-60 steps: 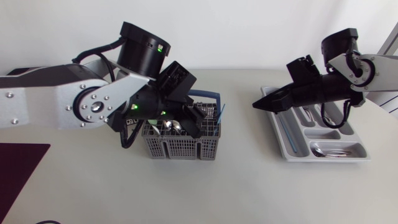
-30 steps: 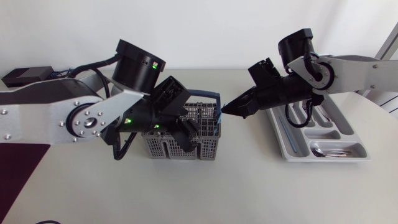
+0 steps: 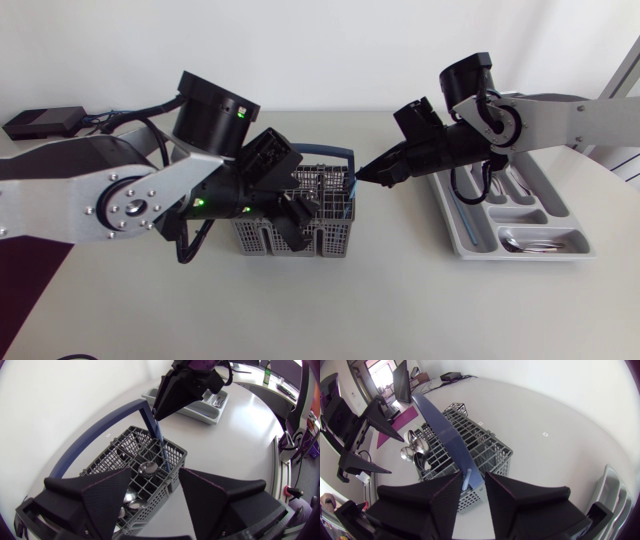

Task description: Transfer all utensils from the basket to the drawer tray.

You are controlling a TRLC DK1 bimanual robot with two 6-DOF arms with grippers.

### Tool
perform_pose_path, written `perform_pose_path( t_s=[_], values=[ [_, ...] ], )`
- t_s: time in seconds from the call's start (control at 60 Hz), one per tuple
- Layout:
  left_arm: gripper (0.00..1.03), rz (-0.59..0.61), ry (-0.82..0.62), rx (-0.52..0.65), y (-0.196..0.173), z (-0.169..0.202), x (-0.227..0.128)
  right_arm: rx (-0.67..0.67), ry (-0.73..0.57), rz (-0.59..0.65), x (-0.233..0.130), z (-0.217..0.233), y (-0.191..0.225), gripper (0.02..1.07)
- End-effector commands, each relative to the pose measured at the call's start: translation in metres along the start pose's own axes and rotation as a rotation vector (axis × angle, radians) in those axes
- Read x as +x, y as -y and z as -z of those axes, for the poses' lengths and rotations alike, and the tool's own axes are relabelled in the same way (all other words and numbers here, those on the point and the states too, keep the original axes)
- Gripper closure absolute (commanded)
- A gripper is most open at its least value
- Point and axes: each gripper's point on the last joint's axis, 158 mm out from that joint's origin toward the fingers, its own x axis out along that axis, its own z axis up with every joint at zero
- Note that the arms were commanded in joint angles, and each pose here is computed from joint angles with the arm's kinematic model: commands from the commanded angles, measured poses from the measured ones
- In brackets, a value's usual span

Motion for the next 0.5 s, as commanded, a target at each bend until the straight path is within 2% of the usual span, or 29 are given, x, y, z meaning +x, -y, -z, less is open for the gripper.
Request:
perform_pose_path(
  t_s=[0.0, 0.067, 0.267, 0.483],
  values=[
    [0.35, -0.014, -0.003, 0.012, -0.0030, 0.0055, -0.0022, 0.007, 0.010, -0.002, 0.0068, -0.0060, -0.0002, 0.79],
    [0.35, -0.014, -0.003, 0.012, -0.0029, 0.0059, -0.0021, 0.006, 0.009, -0.003, 0.0085, -0.0052, -0.0001, 0.80],
    [0.35, -0.015, -0.005, 0.011, -0.0025, 0.0069, -0.0022, -0.015, 0.011, -0.014, 0.0141, -0.0031, -0.0060, 1.01],
    [0.35, -0.016, -0.004, 0.011, -0.0024, 0.0076, -0.0013, -0.033, 0.041, -0.003, 0.0065, -0.0040, -0.0086, 1.01]
  ],
)
